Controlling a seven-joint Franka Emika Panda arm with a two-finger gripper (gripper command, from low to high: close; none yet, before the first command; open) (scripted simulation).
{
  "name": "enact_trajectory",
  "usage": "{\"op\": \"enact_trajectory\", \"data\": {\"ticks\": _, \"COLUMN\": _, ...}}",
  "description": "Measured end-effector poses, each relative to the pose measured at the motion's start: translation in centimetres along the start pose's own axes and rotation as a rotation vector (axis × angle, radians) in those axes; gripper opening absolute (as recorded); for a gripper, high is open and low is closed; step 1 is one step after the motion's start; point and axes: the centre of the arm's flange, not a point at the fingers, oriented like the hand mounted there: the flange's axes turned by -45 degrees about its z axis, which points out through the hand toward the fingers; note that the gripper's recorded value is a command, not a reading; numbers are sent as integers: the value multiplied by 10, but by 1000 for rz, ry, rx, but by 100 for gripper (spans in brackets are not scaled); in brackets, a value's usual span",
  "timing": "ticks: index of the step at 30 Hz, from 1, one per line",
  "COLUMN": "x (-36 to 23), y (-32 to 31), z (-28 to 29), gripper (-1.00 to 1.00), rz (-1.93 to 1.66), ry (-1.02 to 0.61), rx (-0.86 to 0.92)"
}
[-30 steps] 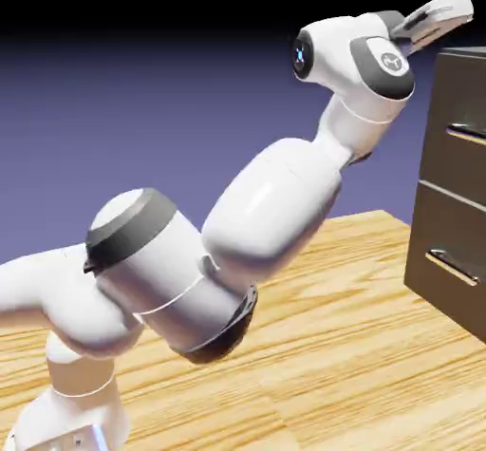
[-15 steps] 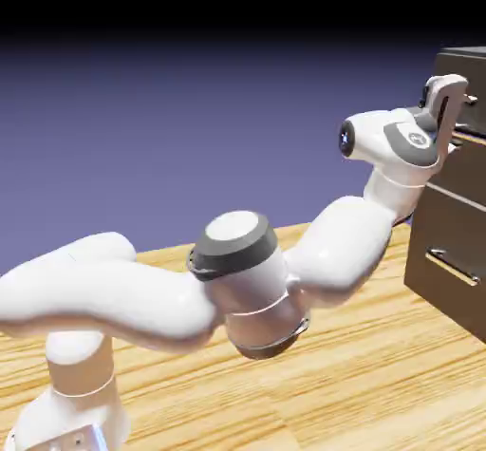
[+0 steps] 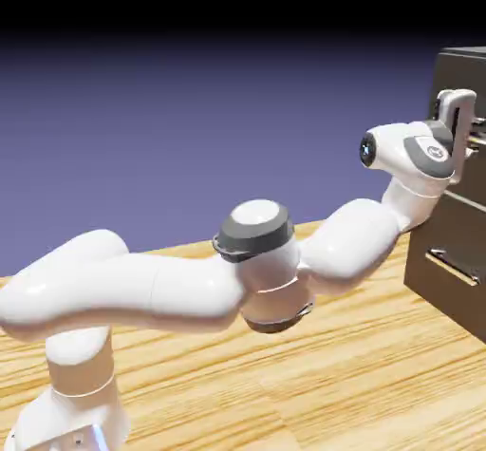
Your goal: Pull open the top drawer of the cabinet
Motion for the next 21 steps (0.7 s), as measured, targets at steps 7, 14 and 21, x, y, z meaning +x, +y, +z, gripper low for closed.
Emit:
{"op": "enact_trajectory", "data": {"ticks": 7, "x": 0, "y": 0, "z": -45, "gripper": -100, "rz": 0, "ry": 0, "rx": 0}}
{"op": "enact_trajectory", "data": {"ticks": 14, "x": 0, "y": 0, "z": -100, "gripper": -100, "rz": 0, "ry": 0, "rx": 1}}
{"op": "enact_trajectory", "data": {"ticks": 21, "x": 0, "y": 0, "z": -165, "gripper": -100, "rz": 0, "ry": 0, "rx": 2}}
